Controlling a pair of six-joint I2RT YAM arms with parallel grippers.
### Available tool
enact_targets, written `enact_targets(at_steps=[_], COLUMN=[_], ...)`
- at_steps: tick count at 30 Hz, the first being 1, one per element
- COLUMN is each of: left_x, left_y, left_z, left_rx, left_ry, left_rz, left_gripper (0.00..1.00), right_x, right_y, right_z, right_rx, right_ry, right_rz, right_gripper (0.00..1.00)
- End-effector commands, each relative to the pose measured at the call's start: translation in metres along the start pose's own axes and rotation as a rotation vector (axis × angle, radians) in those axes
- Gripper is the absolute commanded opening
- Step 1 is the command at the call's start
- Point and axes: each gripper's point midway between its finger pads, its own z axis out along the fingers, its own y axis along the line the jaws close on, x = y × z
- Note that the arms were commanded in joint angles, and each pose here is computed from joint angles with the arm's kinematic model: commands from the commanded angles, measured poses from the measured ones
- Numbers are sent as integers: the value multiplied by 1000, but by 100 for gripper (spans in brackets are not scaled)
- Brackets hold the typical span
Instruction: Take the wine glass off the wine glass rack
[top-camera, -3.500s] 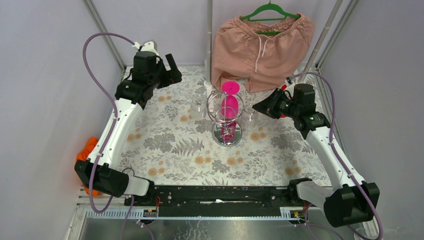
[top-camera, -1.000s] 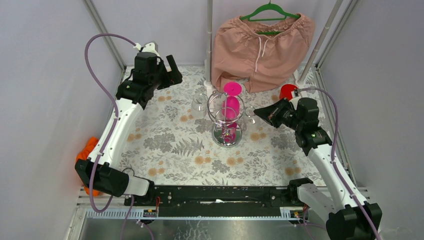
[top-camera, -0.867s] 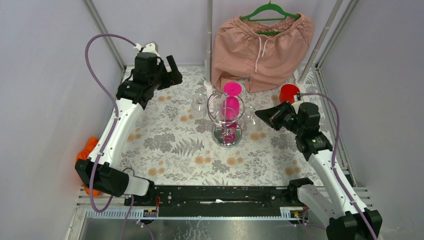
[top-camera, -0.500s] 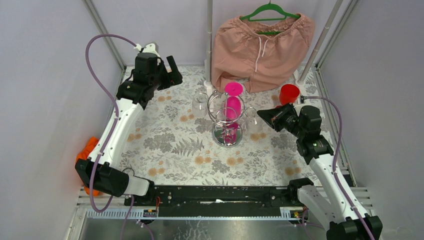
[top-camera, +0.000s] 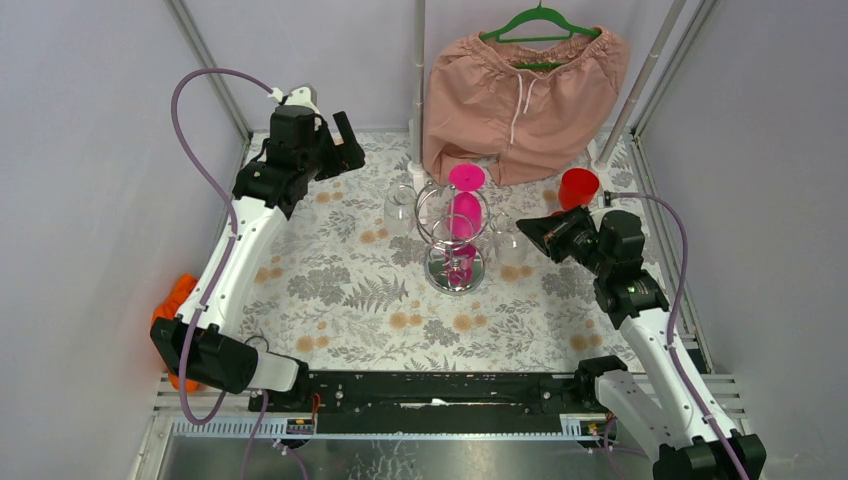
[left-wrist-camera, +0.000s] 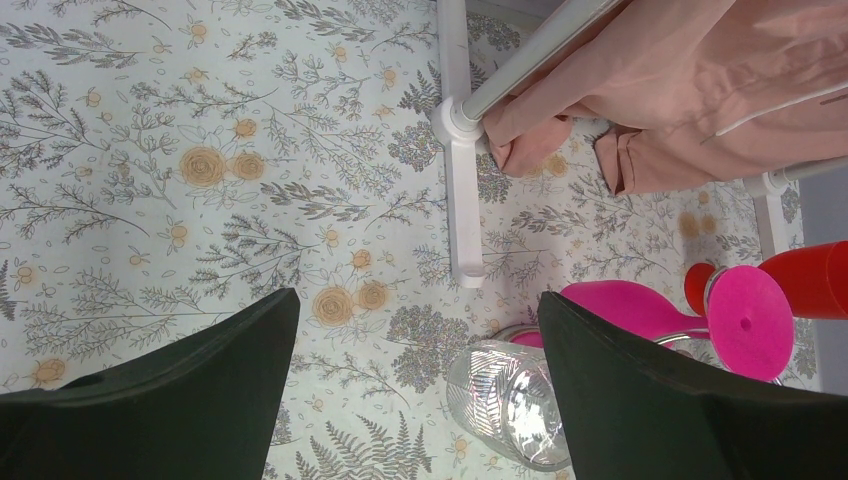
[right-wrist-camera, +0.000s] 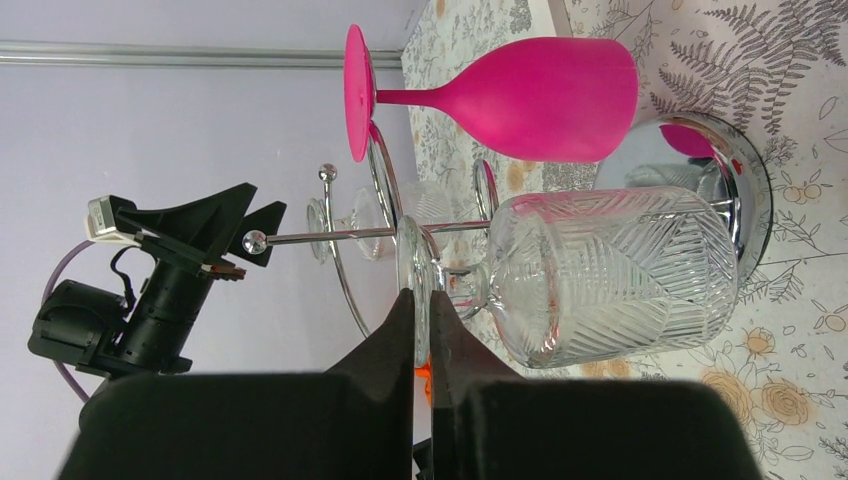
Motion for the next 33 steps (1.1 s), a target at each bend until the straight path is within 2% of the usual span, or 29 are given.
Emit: enact_targets(at_steps=[1, 12, 23, 33], left_x=[-10, -9, -8, -18], left_y=[-8, -8, -6, -12], left_z=[-3, -3, -2, -5], left_rx=[35, 34, 28, 40], left_ry=[-43, -41, -38, -71], left_rz=[10, 12, 11, -27], left_gripper=[97, 97, 97, 97], right_x=[-12, -17, -32, -49], right_y=[40, 46, 61, 124], right_z=[-13, -25, -45, -69], right_rx=[-102, -126, -83, -132], right_ry=[-62, -126, -219, -279], right_rz=[-58, -45, -173, -362], right_gripper=[0, 0, 0, 0])
